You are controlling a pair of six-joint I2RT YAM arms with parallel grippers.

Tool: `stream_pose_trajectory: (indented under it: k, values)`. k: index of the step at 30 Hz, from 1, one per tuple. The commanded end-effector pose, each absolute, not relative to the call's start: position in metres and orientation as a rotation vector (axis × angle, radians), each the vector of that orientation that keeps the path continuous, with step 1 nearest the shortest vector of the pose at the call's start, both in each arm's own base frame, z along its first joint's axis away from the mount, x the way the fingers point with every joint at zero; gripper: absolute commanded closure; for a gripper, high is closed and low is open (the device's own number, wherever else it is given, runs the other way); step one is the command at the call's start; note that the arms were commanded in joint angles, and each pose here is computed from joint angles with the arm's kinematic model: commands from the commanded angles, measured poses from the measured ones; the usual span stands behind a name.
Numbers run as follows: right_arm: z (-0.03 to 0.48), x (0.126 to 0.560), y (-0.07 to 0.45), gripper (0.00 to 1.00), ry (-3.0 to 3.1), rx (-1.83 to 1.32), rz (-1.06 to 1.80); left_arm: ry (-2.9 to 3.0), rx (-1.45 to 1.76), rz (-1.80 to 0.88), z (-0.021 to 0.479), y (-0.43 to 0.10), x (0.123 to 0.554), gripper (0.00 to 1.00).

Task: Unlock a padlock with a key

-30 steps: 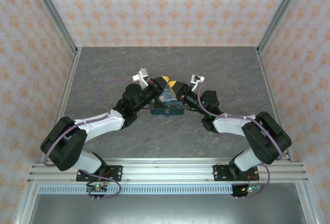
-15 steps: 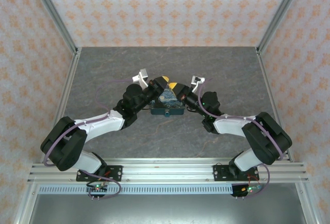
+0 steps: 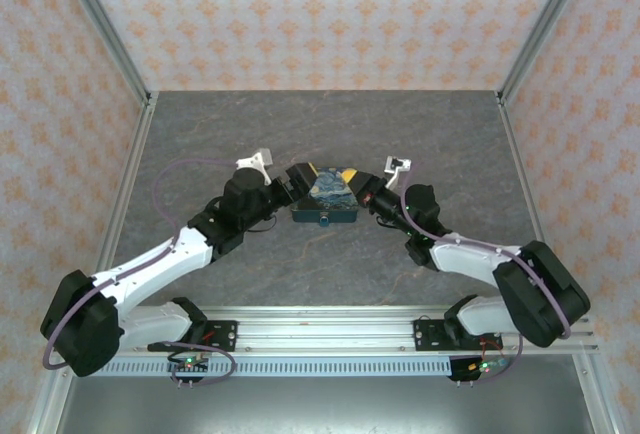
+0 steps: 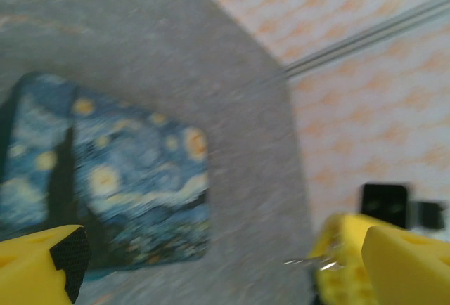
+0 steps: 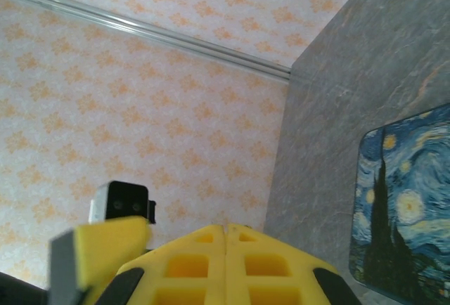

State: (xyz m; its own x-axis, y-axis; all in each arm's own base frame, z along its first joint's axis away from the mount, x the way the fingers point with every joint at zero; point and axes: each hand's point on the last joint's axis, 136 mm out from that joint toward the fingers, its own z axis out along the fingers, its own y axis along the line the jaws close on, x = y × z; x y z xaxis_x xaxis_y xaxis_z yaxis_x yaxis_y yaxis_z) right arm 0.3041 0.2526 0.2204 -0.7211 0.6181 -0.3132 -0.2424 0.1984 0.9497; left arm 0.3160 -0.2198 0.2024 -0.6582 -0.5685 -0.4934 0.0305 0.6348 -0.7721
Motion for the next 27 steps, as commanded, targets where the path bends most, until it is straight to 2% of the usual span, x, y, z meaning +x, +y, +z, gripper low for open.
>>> stream_pose_trajectory:
  k: [1, 4, 10, 19, 27]
  values:
    - [0.212, 0.300, 0.245, 1.00, 1.833, 0.333, 1.566, 2.294, -0.272, -0.845, 0.155, -0.210, 0.289, 0.00]
    - [0.203, 0.301, 0.240, 1.00, 1.862, 0.354, 1.542, 2.351, -0.196, -0.802, 0.131, -0.209, 0.274, 0.00]
    - [0.185, 0.306, 0.237, 1.00, 1.913, 0.392, 1.519, 2.401, -0.096, -0.783, 0.095, -0.221, 0.259, 0.09]
    - [0.162, 0.317, 0.240, 1.00, 1.962, 0.466, 1.509, 2.413, 0.039, -0.756, 0.070, -0.249, 0.264, 0.33]
    - [0.158, 0.329, 0.245, 1.00, 1.957, 0.502, 1.525, 2.367, 0.065, -0.684, 0.054, -0.253, 0.280, 0.36]
